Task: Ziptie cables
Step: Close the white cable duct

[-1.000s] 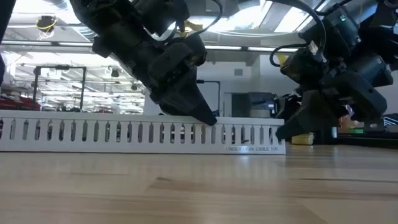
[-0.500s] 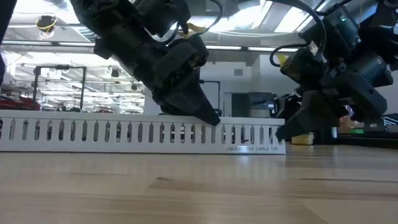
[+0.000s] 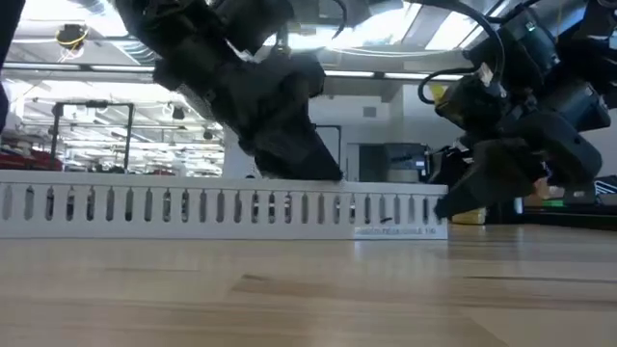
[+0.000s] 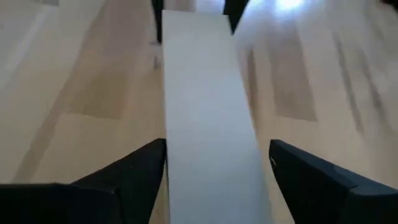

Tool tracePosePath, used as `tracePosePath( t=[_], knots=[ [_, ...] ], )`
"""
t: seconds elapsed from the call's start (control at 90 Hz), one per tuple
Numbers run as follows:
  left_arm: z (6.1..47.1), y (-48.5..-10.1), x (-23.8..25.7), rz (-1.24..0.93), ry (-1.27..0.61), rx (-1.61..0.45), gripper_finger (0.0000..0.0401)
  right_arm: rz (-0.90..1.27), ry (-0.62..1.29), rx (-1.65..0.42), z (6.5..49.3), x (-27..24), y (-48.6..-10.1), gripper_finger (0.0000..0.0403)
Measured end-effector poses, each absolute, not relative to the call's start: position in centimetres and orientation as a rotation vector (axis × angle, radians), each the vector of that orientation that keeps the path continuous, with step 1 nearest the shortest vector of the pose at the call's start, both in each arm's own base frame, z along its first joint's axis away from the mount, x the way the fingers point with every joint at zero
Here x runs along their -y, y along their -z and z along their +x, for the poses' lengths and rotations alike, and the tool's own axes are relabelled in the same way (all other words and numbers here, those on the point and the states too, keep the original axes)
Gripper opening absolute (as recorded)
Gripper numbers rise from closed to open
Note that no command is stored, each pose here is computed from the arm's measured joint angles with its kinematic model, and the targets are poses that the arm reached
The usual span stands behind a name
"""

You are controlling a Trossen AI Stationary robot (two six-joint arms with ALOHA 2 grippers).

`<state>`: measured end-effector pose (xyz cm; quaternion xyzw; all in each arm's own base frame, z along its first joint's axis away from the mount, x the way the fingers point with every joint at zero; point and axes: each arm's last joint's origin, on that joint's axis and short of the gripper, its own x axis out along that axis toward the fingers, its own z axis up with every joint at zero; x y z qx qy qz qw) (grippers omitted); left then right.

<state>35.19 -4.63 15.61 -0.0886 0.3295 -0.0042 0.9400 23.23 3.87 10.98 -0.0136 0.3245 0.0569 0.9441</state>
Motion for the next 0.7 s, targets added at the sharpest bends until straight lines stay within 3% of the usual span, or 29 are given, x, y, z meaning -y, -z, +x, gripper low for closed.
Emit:
tracePosePath(
  t=[0.233, 0.378, 0.522, 0.7],
  knots=[
    [33.7, -18.7, 4.3, -0.167, -0.029, -0.662, 0.0287, -0.012, -0.111, -0.666, 21.8, -3.6, -13.3, 0.0309],
    [32.3, -19.8, 4.5, -0.212, -0.055, -0.719, 0.0288, 0.063, -0.093, -0.606, 21.1, -3.5, -15.1, 0.0314],
    [30.5, -20.0, 6.2, -0.245, -0.074, -0.832, 0.0288, 0.154, -0.105, -0.341, 22.0, -3.7, -17.8, 0.0314],
    [28.4, -19.0, 10.0, -0.250, -0.080, -0.897, 0.0288, 0.119, -0.113, -0.326, 24.1, -4.1, -16.6, 0.0314]
  ],
)
